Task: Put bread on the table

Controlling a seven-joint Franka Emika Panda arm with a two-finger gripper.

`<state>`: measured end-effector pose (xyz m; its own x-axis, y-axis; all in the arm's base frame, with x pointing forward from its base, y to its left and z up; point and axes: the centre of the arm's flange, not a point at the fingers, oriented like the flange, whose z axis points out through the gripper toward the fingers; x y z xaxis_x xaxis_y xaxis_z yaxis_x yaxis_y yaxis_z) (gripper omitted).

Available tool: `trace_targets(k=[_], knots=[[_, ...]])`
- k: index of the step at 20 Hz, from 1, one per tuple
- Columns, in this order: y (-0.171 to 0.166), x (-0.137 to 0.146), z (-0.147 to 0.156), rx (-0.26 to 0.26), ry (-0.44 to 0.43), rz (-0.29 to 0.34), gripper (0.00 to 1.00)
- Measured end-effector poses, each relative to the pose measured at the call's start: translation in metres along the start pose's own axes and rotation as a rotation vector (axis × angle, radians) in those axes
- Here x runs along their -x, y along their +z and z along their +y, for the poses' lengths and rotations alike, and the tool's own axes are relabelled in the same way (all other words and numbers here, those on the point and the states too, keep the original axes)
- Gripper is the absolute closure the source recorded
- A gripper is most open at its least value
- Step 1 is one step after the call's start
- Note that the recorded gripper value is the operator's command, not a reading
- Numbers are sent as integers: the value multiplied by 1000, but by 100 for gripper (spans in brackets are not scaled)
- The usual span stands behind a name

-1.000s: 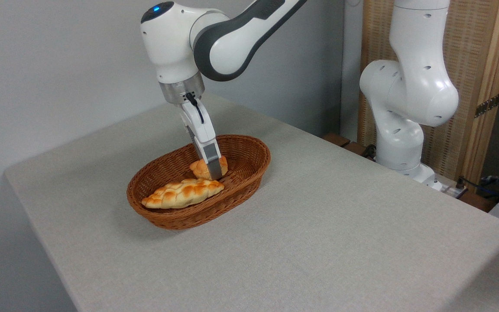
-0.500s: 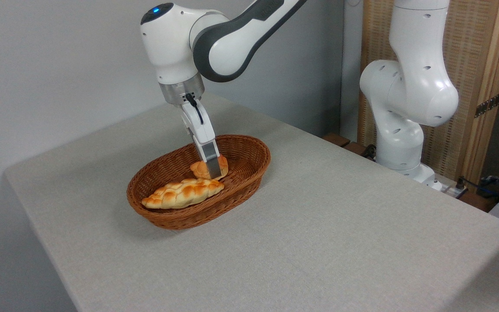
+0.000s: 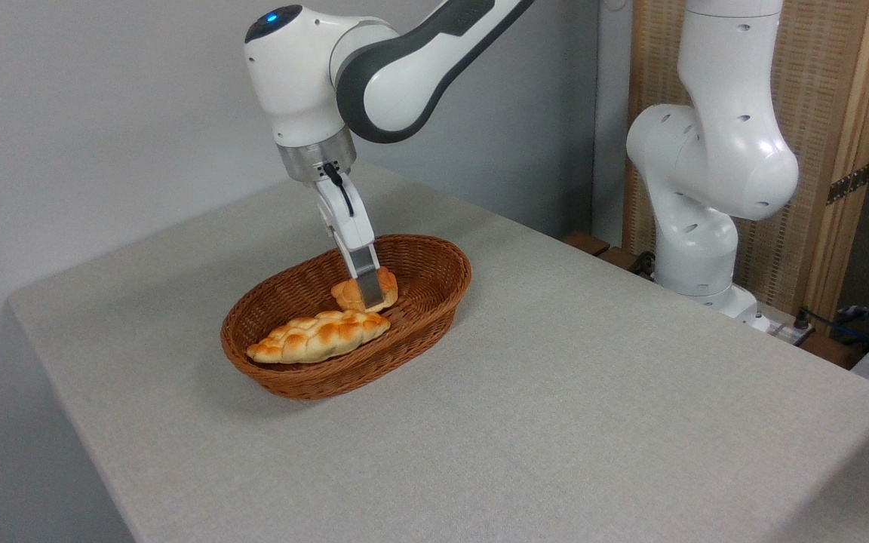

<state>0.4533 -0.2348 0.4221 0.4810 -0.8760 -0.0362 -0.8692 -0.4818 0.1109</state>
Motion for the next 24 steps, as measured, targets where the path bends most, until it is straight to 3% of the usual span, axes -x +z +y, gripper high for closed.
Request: trace_targets(k=[7, 10, 12, 16, 19, 22, 24], knots=[[-5, 1, 0, 0, -1, 0, 62], [-30, 9, -9, 36, 7, -33, 62], [-59, 23, -26, 54, 12, -35, 60], [-106, 60, -74, 35, -39, 24, 60], [-110, 111, -126, 31, -81, 59, 55], [-105, 157, -177, -19, -144, 109, 55], [-97, 173, -200, -59, -184, 131, 43]])
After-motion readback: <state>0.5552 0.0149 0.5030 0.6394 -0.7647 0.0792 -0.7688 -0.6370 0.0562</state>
